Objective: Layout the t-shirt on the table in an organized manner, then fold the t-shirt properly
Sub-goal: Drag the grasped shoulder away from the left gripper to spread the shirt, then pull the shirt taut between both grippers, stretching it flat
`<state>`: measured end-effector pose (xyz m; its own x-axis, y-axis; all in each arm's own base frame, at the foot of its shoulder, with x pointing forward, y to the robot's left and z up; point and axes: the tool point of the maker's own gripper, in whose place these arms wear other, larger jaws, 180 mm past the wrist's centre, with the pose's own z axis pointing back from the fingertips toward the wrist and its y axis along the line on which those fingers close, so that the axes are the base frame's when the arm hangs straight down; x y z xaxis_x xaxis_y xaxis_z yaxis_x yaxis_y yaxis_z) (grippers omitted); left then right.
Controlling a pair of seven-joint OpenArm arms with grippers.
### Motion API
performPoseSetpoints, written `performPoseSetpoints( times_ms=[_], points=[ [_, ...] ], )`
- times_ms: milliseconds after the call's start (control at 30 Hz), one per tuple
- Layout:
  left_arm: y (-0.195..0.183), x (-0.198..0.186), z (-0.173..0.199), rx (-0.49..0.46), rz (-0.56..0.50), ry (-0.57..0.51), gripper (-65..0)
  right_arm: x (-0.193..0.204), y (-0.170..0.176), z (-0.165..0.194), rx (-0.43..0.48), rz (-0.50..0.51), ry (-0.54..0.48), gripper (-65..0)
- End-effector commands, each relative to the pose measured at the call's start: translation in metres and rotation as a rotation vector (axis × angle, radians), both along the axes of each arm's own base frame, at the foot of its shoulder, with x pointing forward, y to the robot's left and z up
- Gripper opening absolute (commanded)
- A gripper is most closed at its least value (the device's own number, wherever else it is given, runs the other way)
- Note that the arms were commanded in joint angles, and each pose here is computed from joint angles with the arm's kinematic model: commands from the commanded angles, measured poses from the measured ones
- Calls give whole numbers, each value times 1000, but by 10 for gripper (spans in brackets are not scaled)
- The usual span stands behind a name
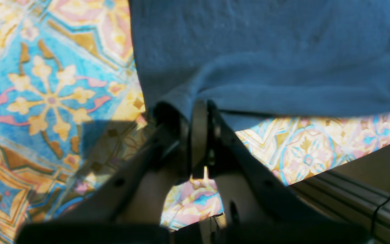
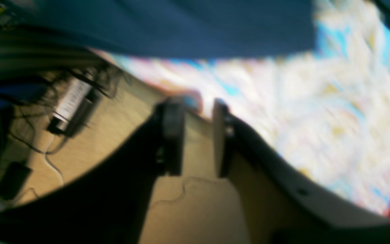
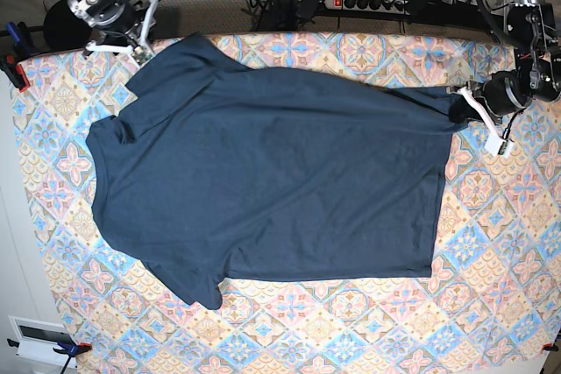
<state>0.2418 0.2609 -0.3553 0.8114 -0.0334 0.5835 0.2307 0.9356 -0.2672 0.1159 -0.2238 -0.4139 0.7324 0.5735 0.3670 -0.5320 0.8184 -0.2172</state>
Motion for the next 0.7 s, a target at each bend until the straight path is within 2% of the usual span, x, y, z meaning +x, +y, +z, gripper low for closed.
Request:
performPoseSetpoints(
  times_ms=[0,133,333,500,667],
  points=[
    [5,8,12,11,-2,-42,-650,8,-7,8,-12,-8,-32,-466],
    [5,8,12,9,-2,-42,-650,20,-19,16,-9,-53,-78,-462],
    [5,8,12,9,-2,-40,-650,66,-23,41,126,-155,-203,-458],
    [5,5,9,9,-2,-30,-650,123,-18,73,191,-163,-331,-458],
    [4,3,8,7,-2,-26,-650,134,-21,69,203,-182,-324,-458]
  ],
)
